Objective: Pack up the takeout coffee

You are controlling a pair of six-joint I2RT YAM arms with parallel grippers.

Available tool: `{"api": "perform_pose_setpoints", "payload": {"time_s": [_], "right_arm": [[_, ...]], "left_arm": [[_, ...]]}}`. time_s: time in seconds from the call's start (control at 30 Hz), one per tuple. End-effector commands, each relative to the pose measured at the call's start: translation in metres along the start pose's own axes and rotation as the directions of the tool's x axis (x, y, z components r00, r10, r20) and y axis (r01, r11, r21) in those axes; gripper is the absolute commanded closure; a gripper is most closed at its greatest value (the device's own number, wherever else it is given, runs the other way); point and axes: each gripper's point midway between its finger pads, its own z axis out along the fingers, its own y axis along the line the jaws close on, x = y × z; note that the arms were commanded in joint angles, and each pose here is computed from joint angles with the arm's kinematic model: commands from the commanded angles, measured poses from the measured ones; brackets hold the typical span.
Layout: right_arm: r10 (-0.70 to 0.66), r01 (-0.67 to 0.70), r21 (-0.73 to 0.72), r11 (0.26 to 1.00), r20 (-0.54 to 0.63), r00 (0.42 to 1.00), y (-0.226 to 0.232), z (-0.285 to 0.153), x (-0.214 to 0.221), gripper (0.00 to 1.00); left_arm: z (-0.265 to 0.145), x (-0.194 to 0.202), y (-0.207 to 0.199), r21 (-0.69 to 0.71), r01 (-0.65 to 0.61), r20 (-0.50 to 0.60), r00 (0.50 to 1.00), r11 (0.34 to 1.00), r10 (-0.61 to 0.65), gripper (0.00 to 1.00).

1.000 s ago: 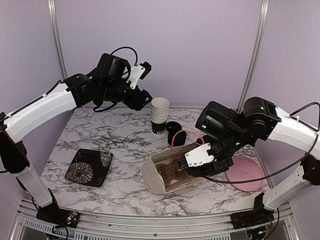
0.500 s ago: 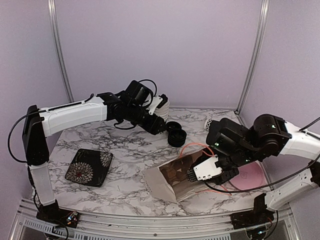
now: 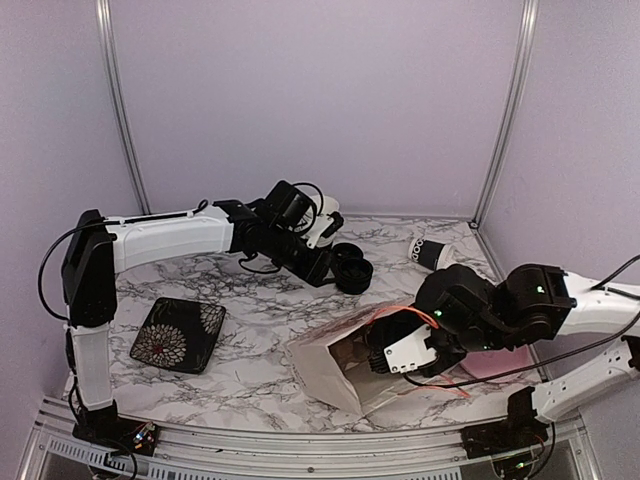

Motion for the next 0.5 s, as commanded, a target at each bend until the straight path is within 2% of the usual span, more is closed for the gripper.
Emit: {"api": "perform_pose_setpoints", "payload": {"time_s": [0.0, 0.13, 0.47], "right_arm": [[0.026, -0.033, 0.140, 0.990, 0.047, 0.999, -0.030, -0.006, -0.013, 0.57], [0.032, -0.038, 0.176, 0.984, 0.036, 0.999, -0.036, -0.003, -0.012, 0.57], [0.017, -0.021, 0.153, 0.988, 0.027, 0.999, -0.025, 0.007, -0.011, 0.57]], "left_arm": [[0.013, 0.010, -0.003, 0.034, 0.007, -0.028, 1.000, 0.999, -0.006, 0.37], [0.020, 0.016, -0.005, 0.053, 0.008, -0.051, 0.999, 0.999, -0.005, 0.37], [0.031, 0.025, -0.008, 0.087, 0.014, -0.087, 0.996, 0.996, -0.006, 0.37]]}}
